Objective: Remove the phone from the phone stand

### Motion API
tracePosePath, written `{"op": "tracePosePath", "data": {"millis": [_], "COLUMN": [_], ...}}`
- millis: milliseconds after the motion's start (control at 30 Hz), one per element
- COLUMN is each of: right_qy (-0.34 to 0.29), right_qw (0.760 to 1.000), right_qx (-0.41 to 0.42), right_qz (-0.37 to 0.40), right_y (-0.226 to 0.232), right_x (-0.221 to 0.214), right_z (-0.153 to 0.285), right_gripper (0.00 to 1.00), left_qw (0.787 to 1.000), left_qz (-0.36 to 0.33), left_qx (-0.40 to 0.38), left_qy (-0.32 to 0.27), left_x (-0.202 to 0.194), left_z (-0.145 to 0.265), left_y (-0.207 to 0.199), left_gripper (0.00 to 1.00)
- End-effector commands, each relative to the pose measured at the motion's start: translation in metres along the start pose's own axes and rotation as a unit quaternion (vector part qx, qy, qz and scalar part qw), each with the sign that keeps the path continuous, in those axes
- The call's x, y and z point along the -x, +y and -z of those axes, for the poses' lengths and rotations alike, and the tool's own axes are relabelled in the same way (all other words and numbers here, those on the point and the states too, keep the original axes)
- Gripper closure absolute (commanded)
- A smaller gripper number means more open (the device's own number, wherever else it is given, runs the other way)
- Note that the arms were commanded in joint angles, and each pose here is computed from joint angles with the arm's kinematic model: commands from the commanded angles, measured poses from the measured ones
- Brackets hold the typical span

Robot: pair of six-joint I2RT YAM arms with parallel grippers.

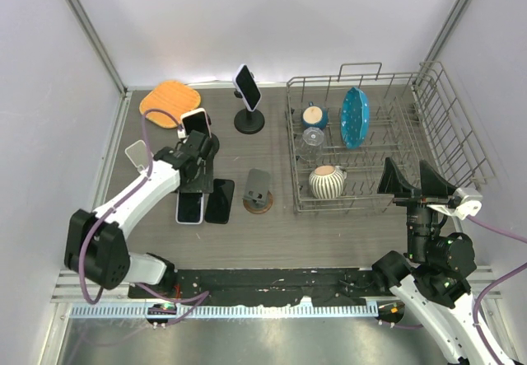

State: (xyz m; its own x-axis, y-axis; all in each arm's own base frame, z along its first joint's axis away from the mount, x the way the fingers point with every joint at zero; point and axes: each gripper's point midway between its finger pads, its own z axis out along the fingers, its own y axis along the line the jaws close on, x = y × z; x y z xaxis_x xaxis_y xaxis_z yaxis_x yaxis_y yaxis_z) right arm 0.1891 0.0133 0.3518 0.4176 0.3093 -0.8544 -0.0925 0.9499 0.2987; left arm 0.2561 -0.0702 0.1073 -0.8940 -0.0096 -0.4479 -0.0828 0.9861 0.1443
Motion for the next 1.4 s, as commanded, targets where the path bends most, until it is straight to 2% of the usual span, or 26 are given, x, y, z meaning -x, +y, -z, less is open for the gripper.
{"op": "tracePosePath", "data": {"millis": [0, 200, 500, 767, 900, 1200, 1367], "right_qy": [-0.024, -0.023, -0.023, -0.023, -0.024, -0.024, -0.024], "right_qw": [1.000, 1.000, 1.000, 1.000, 1.000, 1.000, 1.000], "right_qx": [-0.003, -0.003, -0.001, 0.000, 0.000, 0.000, 0.000], "right_qz": [-0.013, -0.012, -0.013, -0.013, -0.014, -0.014, -0.014], "right_y": [-0.001, -0.001, 0.000, 0.000, 0.000, 0.000, 0.000], "right_x": [0.017, 0.017, 0.017, 0.016, 0.017, 0.016, 0.016], "right_z": [0.000, 0.000, 0.000, 0.000, 0.000, 0.000, 0.000], "right_gripper": [0.03, 0.03, 0.03, 0.03, 0.03, 0.03, 0.03], "left_qw": [0.999, 0.997, 0.996, 0.994, 0.994, 0.997, 0.997], "left_qz": [0.011, -0.015, -0.026, -0.043, -0.055, -0.027, 0.003], "left_qx": [0.023, 0.077, 0.090, 0.098, 0.079, -0.045, -0.032], "left_qy": [-0.026, -0.006, 0.002, 0.028, 0.043, 0.062, 0.067], "left_x": [0.017, 0.016, 0.020, 0.014, 0.006, -0.010, -0.016], "left_z": [-0.015, -0.030, -0.052, -0.075, -0.078, -0.070, -0.075], "left_y": [-0.008, -0.002, -0.009, -0.017, -0.027, -0.076, -0.075], "left_gripper": [0.95, 0.94, 0.88, 0.88, 0.88, 0.88, 0.88]}}
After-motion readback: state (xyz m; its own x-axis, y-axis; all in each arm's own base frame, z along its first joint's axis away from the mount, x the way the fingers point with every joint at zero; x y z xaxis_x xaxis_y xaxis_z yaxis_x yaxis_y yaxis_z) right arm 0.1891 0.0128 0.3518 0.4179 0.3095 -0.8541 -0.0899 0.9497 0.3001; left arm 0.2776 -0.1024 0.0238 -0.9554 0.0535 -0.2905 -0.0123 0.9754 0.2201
